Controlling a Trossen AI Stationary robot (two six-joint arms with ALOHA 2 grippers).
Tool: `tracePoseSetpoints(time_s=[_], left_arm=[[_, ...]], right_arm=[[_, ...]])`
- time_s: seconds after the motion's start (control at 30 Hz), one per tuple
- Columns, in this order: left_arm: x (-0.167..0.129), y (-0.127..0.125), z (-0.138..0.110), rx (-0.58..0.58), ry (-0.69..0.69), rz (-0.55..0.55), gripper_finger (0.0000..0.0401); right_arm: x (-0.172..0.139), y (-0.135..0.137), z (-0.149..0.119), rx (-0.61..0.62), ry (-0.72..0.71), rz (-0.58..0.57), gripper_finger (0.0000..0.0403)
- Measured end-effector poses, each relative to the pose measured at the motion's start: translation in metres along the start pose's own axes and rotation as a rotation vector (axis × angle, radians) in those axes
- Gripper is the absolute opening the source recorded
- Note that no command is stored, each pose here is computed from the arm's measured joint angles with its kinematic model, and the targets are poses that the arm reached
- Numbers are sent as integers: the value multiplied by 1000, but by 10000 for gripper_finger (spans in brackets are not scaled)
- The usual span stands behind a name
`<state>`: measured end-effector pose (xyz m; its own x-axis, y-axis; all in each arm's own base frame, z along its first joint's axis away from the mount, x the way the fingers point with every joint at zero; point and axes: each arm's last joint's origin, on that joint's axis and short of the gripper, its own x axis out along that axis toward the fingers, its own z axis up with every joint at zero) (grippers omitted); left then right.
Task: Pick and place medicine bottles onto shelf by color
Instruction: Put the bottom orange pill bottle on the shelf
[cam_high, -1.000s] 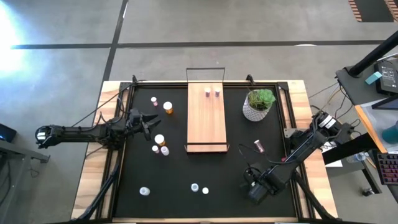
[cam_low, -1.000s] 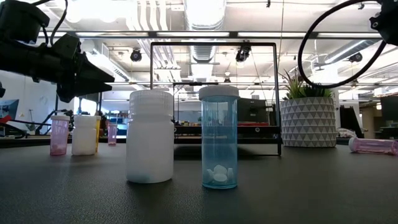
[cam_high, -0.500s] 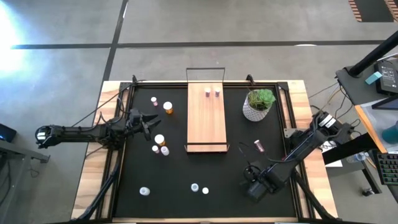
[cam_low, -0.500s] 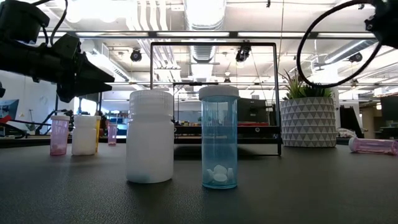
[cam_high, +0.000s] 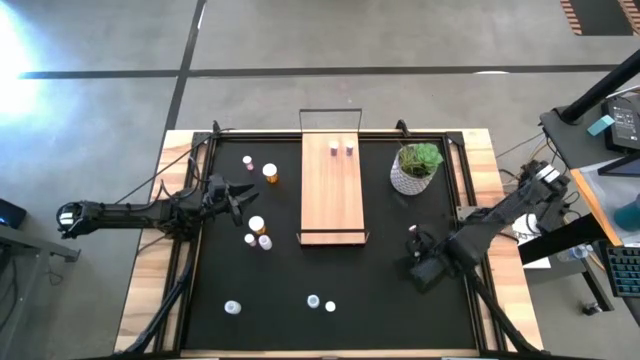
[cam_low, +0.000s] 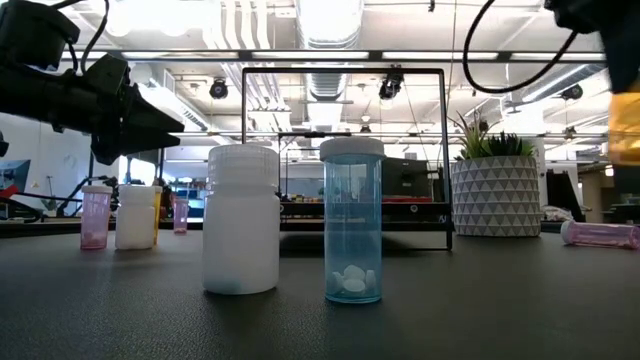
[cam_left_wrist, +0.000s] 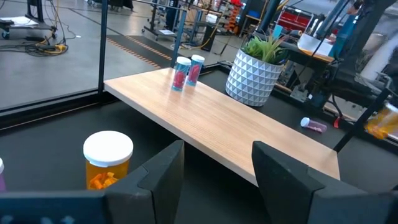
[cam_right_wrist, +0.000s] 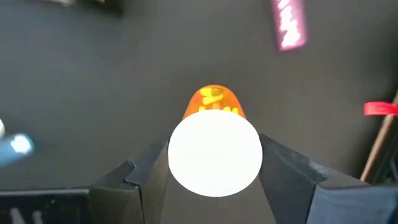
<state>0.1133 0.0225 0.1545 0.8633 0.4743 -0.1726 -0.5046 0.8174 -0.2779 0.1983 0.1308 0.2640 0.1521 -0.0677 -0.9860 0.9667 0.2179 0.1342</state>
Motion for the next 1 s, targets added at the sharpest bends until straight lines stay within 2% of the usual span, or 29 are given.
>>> tracePoseSetpoints(time_s=[0.2, 0.47, 0.73, 1.0], left_arm=[[0, 0, 0, 0, 0, 0, 173], [0, 0, 0, 0, 0, 0, 173], [0, 0, 0, 0, 0, 0, 173], [0, 0, 0, 0, 0, 0, 173]], right_arm=[[-12, -5, 43, 196, -32, 8, 203], [-9, 0, 109, 375, -40, 21, 203], [20, 16, 178, 455, 55, 87, 203], [31, 41, 235, 484, 54, 70, 203]])
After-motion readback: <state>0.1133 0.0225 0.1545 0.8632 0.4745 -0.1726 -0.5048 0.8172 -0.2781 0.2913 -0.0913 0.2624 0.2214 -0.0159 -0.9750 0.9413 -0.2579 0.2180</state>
